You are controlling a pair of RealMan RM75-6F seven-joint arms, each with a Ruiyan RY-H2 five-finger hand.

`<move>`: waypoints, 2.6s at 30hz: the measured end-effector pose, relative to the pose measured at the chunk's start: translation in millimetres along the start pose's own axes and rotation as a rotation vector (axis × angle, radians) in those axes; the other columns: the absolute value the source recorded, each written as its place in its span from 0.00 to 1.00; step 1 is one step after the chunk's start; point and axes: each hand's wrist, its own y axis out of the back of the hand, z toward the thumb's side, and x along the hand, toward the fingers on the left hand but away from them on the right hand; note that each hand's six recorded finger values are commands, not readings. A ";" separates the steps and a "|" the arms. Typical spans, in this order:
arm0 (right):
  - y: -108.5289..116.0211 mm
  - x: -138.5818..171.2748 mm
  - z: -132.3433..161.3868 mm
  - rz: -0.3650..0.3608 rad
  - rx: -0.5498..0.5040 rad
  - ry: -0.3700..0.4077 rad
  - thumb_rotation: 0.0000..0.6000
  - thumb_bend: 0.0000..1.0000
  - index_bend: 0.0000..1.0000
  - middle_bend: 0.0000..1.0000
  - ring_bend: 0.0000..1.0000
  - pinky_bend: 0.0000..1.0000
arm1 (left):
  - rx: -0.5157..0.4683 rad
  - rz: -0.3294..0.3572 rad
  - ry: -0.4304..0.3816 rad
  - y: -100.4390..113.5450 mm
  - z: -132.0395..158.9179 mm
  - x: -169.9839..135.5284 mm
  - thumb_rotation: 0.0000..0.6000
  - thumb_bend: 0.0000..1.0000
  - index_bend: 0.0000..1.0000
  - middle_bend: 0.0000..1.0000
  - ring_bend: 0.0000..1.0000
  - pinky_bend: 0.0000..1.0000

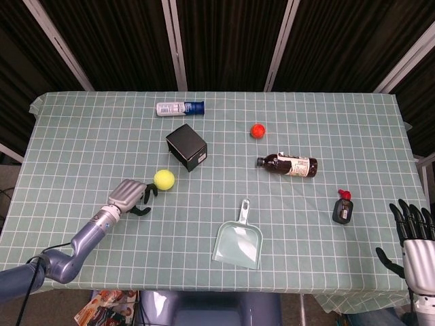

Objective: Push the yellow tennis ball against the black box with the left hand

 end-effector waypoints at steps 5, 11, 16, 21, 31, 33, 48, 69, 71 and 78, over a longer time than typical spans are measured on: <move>0.5 1.8 -0.4 0.001 0.000 -0.001 1.00 0.26 0.00 0.00 0.00 0.00 | 0.002 0.051 -0.021 5.2 5.8 6.8 1.00 0.28 0.29 0.47 0.39 0.59; -0.1 2.0 0.5 0.010 -0.001 0.002 1.00 0.26 0.00 0.00 0.00 0.00 | -0.010 0.091 -0.031 12.1 9.3 16.2 1.00 0.28 0.29 0.45 0.32 0.47; 1.2 3.4 1.1 0.007 -0.004 0.007 1.00 0.26 0.00 0.00 0.00 0.00 | -0.003 0.114 -0.046 16.5 16.0 25.1 1.00 0.28 0.28 0.43 0.29 0.40; 1.7 5.1 2.2 0.012 -0.010 0.017 1.00 0.26 0.00 0.00 0.00 0.00 | 0.030 0.118 -0.049 16.4 21.2 30.6 1.00 0.28 0.28 0.39 0.24 0.39; 5.1 10.6 5.5 0.010 -0.023 0.044 1.00 0.26 0.00 0.00 0.00 0.00 | 0.115 0.128 -0.036 11.9 27.6 42.2 1.00 0.28 0.28 0.34 0.18 0.23; 5.1 11.1 5.9 0.010 -0.023 0.046 1.00 0.26 0.00 0.00 0.00 0.00 | 0.112 0.141 -0.032 13.6 28.5 43.9 1.00 0.28 0.27 0.32 0.15 0.20; 6.6 17.4 12.9 0.017 -0.045 0.093 1.00 0.26 0.00 0.00 0.00 0.00 | 0.126 0.142 -0.039 9.2 33.6 52.4 1.00 0.31 0.22 0.03 0.00 0.05; 8.8 19.7 12.8 0.007 -0.044 0.096 1.00 0.26 0.00 0.00 0.00 0.00 | 0.149 0.118 -0.023 7.3 36.3 49.7 1.00 0.27 0.11 0.01 0.00 0.03; 8.9 19.4 12.3 0.007 -0.044 0.094 1.00 0.26 0.00 0.00 0.00 0.00 | 0.152 0.108 -0.039 6.5 37.5 43.4 1.00 0.25 0.08 0.04 0.00 0.03; 7.7 17.7 10.6 0.006 -0.033 0.075 1.00 0.26 0.00 0.00 0.00 0.00 | 0.188 0.132 -0.102 14.5 36.2 -23.1 1.00 0.15 0.02 0.05 0.00 0.03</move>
